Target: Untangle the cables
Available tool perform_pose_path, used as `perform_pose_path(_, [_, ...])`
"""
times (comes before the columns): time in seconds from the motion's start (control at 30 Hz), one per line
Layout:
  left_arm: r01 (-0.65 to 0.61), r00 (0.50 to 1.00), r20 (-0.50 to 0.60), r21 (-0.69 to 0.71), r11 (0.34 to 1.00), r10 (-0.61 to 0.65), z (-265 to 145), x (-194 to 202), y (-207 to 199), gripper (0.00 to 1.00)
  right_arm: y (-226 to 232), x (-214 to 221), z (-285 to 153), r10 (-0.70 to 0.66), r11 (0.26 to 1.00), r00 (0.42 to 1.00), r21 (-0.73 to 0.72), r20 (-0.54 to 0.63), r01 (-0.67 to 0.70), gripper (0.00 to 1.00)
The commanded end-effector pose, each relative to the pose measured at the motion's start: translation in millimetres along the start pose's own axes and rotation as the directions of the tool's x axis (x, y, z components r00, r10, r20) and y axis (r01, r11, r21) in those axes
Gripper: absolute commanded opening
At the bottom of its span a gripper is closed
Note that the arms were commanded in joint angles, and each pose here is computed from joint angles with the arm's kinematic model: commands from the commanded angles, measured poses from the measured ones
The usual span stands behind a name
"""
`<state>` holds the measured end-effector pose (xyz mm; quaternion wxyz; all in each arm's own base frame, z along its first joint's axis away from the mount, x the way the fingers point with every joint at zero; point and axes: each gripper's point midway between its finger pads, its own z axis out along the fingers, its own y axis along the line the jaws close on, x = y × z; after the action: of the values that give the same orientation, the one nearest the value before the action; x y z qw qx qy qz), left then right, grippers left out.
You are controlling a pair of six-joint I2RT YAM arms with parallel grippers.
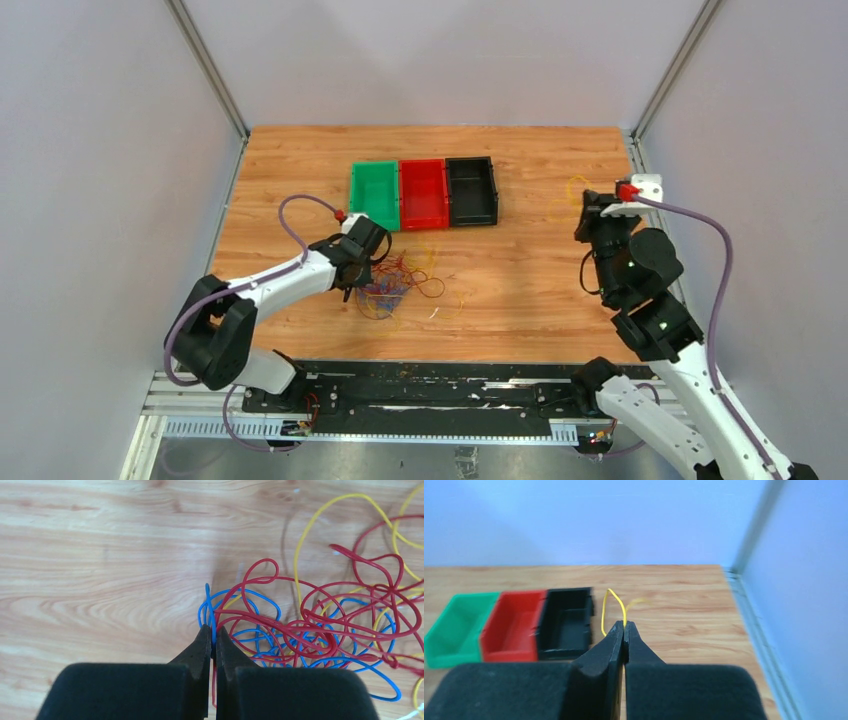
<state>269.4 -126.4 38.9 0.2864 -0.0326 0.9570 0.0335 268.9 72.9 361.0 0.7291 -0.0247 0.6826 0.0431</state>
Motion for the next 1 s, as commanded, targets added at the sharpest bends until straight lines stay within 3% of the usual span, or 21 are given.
perform_pose_path(0.0, [-0.008,1.0,-0.002,-0.133,0.991,0.008,-5.7,11.6,44.4,0.0,-84.2,-30.6,-33.8,-0.081,0.917,0.997,0.393,0.009,0.071,0.0])
perform_pose_path(0.1, [0.015,1.0,-0.008,-0.137,0.99,-0.016,-6.7,18.0,55.7,0.0,-101.6,-57.5,-50.4,-0.104,0.889,0.994,0.452,0.04,0.075,0.0])
perform_pose_path(0.23, [0.015,1.0,0.021,-0.059,0.998,-0.014,-13.9,13.6,47.0,0.0,-85.4,-67.7,-43.9,-0.099,0.931,0.993,0.357,0.064,0.07,0.0])
perform_pose_path(0.47, [0.037,0.994,0.095,0.112,0.993,-0.048,-33.4,-4.9,22.5,0.01,-44.0,-64.2,-3.2,-0.124,0.974,0.992,0.195,0.013,0.119,0.0])
perform_pose_path(0.6, [0.042,0.993,0.106,0.128,0.991,-0.055,-38.0,-10.9,19.5,0.1,-13.6,-57.0,29.4,-0.124,0.988,0.992,0.094,-0.017,0.125,0.0])
perform_pose_path(0.67, [0.046,0.992,0.109,0.121,0.992,-0.059,-39.5,-13.7,20.1,0.23,8.7,-47.9,50.9,-0.127,0.992,0.991,0.015,-0.036,0.127,0.0])
perform_pose_path(0.77, [0.049,0.992,0.112,0.081,0.995,-0.058,-42.6,-18.8,26.1,0.63,41.8,-35.1,78.8,-0.108,0.99,0.993,-0.099,-0.055,0.102,0.0])
perform_pose_path(0.93, [0.045,0.99,0.132,0.009,0.999,-0.046,-59.0,-33.8,39.9,0.97,84.7,-12.7,123.2,-0.099,0.972,0.991,-0.221,-0.095,0.076,0.0])
perform_pose_path(0.97, [0.051,0.988,0.144,0.001,0.999,-0.051,-64.2,-38.8,42.1,0.99,91.3,-4.5,131.7,-0.105,0.969,0.988,-0.237,-0.112,0.076,0.0])
